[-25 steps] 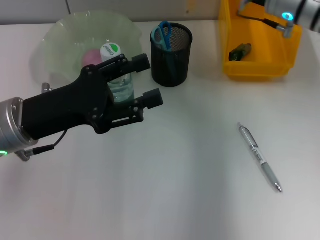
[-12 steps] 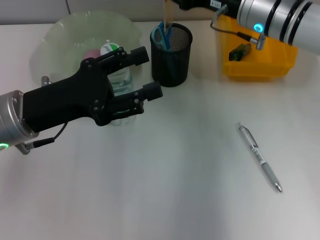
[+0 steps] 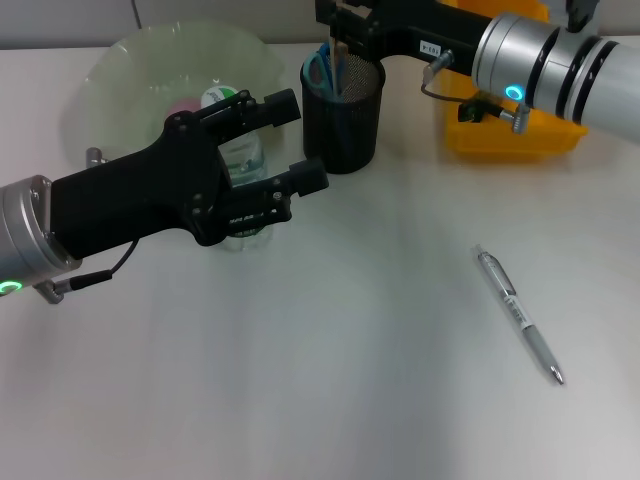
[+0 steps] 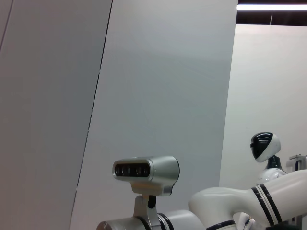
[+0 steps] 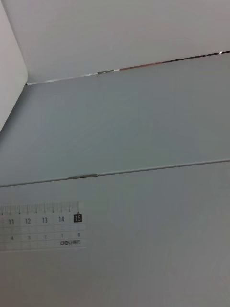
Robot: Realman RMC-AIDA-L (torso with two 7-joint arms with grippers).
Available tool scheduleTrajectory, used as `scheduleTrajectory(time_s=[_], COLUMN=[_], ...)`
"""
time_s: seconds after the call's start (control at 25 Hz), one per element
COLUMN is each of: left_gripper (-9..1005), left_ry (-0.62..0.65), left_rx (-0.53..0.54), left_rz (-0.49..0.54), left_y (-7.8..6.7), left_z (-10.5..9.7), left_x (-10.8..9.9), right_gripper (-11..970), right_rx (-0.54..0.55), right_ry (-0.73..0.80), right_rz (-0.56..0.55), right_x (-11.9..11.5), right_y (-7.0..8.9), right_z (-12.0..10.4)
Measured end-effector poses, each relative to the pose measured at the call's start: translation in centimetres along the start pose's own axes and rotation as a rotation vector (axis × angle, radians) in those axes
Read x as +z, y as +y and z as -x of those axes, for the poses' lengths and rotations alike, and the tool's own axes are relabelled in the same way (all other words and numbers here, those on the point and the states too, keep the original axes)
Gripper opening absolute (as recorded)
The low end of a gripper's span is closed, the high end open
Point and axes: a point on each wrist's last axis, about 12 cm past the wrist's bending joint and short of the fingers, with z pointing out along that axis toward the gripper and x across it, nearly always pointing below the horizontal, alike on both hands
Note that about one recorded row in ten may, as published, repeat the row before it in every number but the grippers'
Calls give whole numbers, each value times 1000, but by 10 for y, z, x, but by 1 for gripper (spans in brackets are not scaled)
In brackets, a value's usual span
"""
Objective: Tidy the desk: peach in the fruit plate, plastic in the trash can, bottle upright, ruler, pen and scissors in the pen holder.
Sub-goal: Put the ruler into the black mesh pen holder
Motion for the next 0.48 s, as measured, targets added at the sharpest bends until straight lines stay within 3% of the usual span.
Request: scheduleTrajectory(time_s=[0.48], left_gripper=[786], left_ry=[-3], left_rx=[1], left_rz=[-4], left_y=[-1], left_z=[0], left_x=[1], right_gripper=[399], right_rx=[-21], right_ry=[19], right_rz=[-6], right_x=[-2], right_y=[1], right_z=[-8])
